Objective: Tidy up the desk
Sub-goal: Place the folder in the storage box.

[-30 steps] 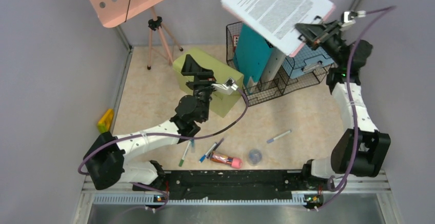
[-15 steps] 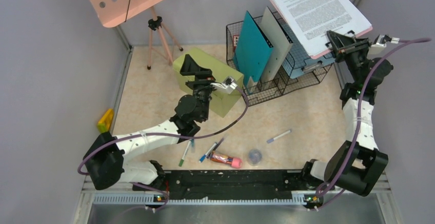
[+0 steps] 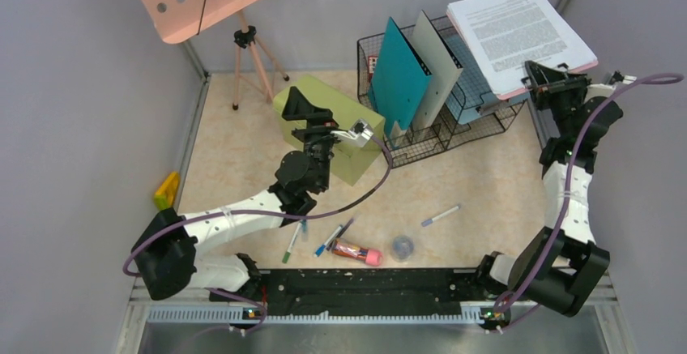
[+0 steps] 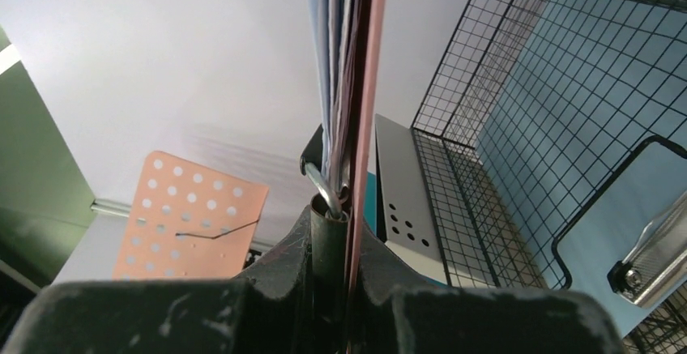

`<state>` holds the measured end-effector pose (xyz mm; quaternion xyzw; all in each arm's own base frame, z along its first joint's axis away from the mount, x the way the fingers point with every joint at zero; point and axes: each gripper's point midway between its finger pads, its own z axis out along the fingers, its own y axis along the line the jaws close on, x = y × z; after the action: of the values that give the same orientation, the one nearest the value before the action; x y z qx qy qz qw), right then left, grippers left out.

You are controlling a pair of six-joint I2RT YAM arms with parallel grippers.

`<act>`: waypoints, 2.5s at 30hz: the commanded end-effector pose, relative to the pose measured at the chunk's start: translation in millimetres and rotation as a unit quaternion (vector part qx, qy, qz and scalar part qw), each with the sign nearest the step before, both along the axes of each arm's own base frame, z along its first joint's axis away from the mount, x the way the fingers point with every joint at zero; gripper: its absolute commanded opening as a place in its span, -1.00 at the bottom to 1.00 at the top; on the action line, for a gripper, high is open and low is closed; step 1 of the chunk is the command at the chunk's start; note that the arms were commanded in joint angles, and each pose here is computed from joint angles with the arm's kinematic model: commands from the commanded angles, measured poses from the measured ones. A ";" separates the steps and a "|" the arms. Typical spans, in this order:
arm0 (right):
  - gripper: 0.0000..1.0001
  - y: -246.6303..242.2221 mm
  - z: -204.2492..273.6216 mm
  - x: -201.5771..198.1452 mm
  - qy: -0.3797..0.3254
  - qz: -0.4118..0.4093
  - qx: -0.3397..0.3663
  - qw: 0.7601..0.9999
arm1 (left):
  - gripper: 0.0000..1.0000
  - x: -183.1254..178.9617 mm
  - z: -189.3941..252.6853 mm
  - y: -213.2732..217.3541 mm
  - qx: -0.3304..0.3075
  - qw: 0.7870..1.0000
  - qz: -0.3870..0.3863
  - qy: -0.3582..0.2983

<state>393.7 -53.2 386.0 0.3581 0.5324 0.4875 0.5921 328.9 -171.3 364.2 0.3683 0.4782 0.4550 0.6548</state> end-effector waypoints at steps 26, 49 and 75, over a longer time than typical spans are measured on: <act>-1.00 -13.4 -53.0 34.0 0.007 0.008 -0.085 0.996 | 0.96 5.9 -8.9 3.6 -0.023 1.000 0.010 0.006; -1.00 19.5 -48.3 48.6 -0.011 0.067 -0.062 0.996 | 0.96 18.8 -19.3 8.9 -0.020 0.999 0.024 0.021; -1.00 34.7 -72.9 75.4 0.009 0.117 -0.008 0.993 | 0.96 31.2 -26.4 4.2 0.000 0.999 0.042 0.027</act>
<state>470.5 -34.1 268.5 0.3576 0.5977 0.5168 0.4977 359.2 -170.9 312.3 0.4042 0.5089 0.4729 0.5949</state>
